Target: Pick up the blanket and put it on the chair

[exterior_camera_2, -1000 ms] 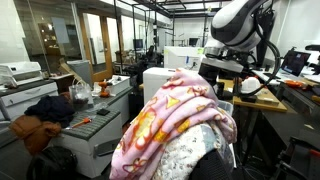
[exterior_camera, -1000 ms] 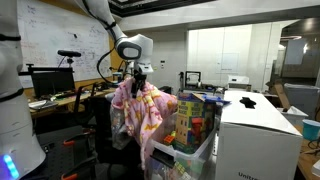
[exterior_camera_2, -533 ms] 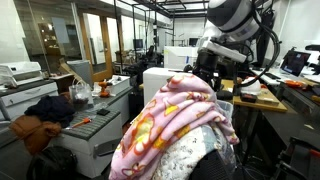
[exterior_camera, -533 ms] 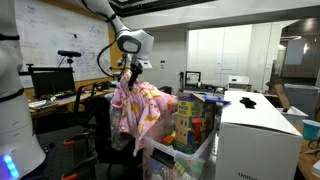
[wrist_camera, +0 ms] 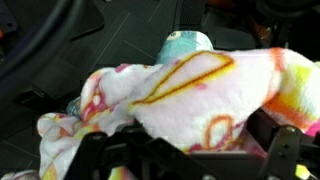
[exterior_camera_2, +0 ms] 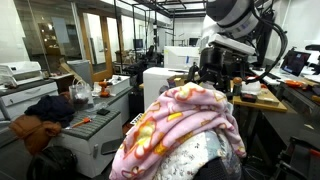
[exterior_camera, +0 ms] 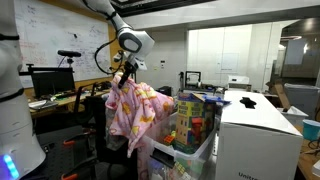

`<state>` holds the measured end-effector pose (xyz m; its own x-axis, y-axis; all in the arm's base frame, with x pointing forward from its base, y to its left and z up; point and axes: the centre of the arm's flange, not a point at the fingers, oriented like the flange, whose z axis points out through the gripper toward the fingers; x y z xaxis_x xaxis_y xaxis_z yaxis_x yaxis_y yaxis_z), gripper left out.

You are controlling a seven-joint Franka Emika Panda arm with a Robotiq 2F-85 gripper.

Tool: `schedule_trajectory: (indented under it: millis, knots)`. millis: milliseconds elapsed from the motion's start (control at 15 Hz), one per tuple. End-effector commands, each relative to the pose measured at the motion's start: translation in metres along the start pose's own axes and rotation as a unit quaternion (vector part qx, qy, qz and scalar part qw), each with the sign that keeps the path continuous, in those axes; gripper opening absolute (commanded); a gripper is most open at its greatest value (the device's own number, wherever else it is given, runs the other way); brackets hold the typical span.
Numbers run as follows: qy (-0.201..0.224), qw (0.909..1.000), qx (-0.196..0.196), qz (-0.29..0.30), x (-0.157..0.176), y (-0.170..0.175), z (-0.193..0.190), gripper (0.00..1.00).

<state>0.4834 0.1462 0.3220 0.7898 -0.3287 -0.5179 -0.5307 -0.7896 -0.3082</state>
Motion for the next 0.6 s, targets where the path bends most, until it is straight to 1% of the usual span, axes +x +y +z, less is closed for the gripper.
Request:
schedule_trajectory:
  millis: [0,267,400,533]
  knots:
    - [-0.033,0.9994,0.005,-0.011,-0.020,0.004,-0.010,1.00]
    - [-0.051,0.9981,0.007,-0.034,-0.030,0.002,-0.015,1.00]
    - [-0.055,0.9968,0.011,-0.057,-0.036,0.000,-0.018,1.00]
    - [-0.056,0.9936,0.013,-0.097,-0.042,-0.003,-0.021,1.00]
